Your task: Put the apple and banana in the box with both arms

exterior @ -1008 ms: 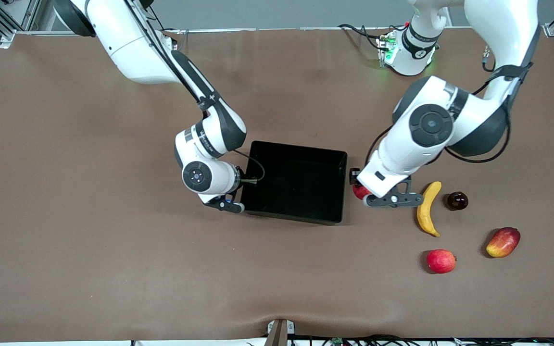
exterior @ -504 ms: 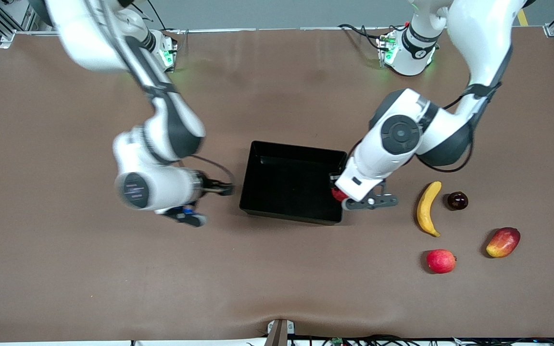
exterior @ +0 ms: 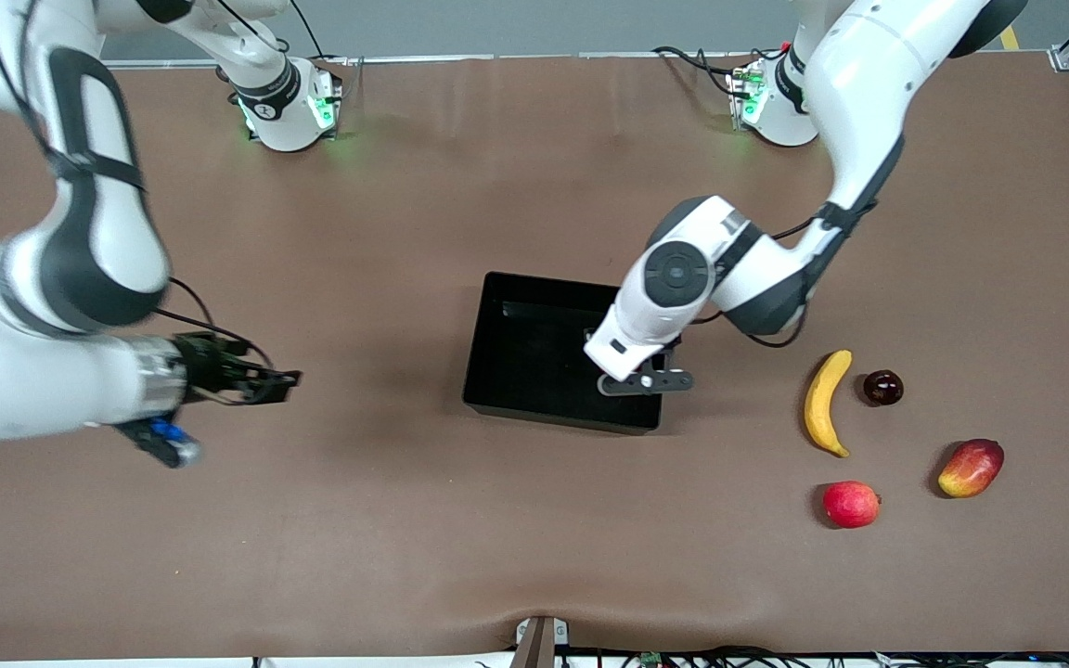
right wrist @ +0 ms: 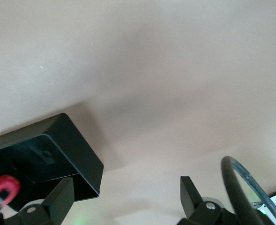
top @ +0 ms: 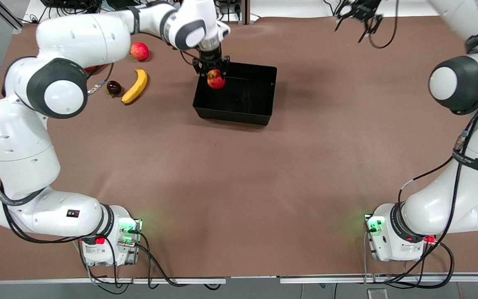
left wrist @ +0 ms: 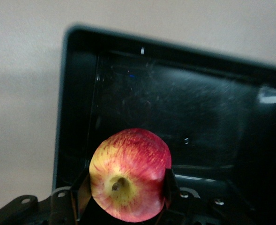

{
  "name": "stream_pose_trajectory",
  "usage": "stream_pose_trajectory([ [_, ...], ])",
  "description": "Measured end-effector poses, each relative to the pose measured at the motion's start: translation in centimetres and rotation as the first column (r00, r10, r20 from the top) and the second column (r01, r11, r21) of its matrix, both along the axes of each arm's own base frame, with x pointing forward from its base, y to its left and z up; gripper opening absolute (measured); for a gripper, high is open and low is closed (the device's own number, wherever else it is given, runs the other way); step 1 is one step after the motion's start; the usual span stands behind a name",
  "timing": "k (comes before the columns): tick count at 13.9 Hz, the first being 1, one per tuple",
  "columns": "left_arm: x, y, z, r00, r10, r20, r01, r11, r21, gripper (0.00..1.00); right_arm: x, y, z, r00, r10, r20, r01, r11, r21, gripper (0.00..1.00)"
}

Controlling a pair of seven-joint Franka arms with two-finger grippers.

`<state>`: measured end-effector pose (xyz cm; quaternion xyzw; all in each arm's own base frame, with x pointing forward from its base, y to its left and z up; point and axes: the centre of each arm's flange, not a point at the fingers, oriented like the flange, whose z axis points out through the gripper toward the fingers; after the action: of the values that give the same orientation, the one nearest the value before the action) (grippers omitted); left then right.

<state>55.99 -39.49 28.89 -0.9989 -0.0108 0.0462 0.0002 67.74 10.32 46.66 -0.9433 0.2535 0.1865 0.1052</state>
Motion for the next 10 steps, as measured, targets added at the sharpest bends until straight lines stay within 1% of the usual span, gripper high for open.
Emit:
stream_pose_trajectory([
  [2,-1.5,-0.4,-2.2,1.000,-0.022,-0.019,0.023,0.999,0.040,0.66,-1.1,-2.0,4.5,0.997,0.019,0.069,-0.014,0.997,-0.076,1.00],
  [3,-2.0,-0.6,-3.2,0.999,-0.030,-0.035,0.032,0.998,0.047,0.66,-1.8,-2.9,6.5,0.993,0.059,0.099,-0.047,0.992,-0.119,1.00],
  [4,-2.6,-1.0,-4.0,0.998,-0.036,-0.048,0.038,0.998,0.050,0.66,-2.5,-3.7,8.2,0.985,0.117,0.130,-0.098,0.985,-0.145,1.00],
  [5,-3.2,-1.6,-4.8,0.998,-0.034,-0.059,0.038,0.998,0.055,0.66,-3.1,-4.2,9.8,0.971,0.179,0.159,-0.155,0.976,-0.153,1.00],
  [6,-3.8,-2.1,-5.5,0.997,-0.031,-0.067,0.036,0.997,0.063,0.66,-3.7,-4.8,11.4,0.951,0.247,0.186,-0.220,0.963,-0.153,1.00],
  [8,-4.5,-2.7,-6.8,0.996,-0.033,-0.080,0.039,0.997,0.073,0.66,-5.4,-7.1,14.6,0.904,0.361,0.229,-0.332,0.930,-0.157,1.00],
  [9,-4.6,-2.8,-7.0,0.996,-0.035,-0.083,0.041,0.996,0.074,0.66,-6.4,-8.7,16.3,0.887,0.389,0.249,-0.359,0.920,-0.160,1.00],
  [10,-4.6,-2.8,-7.0,0.996,-0.036,-0.080,0.042,0.996,0.075,0.71,-7.5,-10.3,18.0,0.877,0.400,0.268,-0.367,0.915,-0.166,1.00],
])
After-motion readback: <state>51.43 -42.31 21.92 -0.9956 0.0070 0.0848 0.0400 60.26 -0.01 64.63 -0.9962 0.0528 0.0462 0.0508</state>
